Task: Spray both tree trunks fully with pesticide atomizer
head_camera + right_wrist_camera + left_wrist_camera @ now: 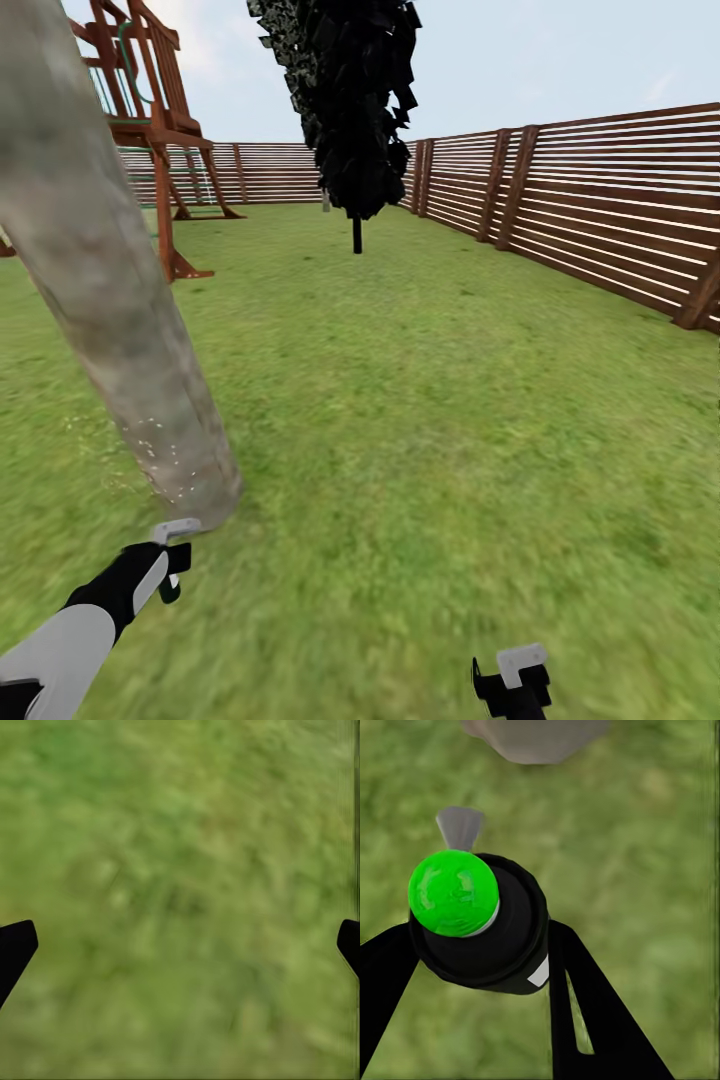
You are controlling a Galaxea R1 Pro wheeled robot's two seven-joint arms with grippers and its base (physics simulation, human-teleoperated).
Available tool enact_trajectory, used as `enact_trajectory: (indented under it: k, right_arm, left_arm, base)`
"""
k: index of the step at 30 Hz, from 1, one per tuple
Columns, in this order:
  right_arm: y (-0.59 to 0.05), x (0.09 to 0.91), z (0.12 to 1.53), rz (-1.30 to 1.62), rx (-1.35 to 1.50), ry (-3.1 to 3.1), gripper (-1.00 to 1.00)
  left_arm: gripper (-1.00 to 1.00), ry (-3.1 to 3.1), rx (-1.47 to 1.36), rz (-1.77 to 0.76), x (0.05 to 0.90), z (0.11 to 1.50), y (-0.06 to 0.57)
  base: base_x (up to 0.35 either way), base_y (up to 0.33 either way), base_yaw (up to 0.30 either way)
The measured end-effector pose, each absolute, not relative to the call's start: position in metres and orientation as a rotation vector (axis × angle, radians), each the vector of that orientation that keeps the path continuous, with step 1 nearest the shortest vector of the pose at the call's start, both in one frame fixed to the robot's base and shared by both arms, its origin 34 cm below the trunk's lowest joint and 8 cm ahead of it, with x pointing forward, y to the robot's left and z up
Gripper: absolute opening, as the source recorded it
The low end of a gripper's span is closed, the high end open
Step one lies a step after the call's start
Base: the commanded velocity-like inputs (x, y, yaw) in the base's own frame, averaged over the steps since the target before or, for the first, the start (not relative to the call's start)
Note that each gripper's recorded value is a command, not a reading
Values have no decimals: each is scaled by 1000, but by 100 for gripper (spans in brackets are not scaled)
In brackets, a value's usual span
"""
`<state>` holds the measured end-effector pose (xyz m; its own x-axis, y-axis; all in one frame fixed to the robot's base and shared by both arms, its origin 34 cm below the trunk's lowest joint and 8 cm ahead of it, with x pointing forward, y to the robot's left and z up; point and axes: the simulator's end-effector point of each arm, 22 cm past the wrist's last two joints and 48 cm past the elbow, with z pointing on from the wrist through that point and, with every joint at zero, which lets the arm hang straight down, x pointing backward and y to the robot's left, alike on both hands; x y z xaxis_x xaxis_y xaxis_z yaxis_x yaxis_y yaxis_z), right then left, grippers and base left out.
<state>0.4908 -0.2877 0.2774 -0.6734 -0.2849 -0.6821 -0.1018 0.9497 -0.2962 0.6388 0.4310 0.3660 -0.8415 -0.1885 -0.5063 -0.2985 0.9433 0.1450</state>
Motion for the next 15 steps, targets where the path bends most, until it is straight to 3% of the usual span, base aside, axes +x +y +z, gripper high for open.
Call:
enact_trajectory:
  k: [6, 15]
  right_arm:
    - [-287, 490, 277, -298, -272, 2307, 100]
    - [-287, 490, 277, -298, -272, 2307, 100]
  left_arm:
    - [-100, 2594, -347, 298, 639, 366, 431]
    - [-100, 2594, -347, 304, 639, 366, 433]
  base:
    - [2, -273, 30]
    - [49, -273, 240]
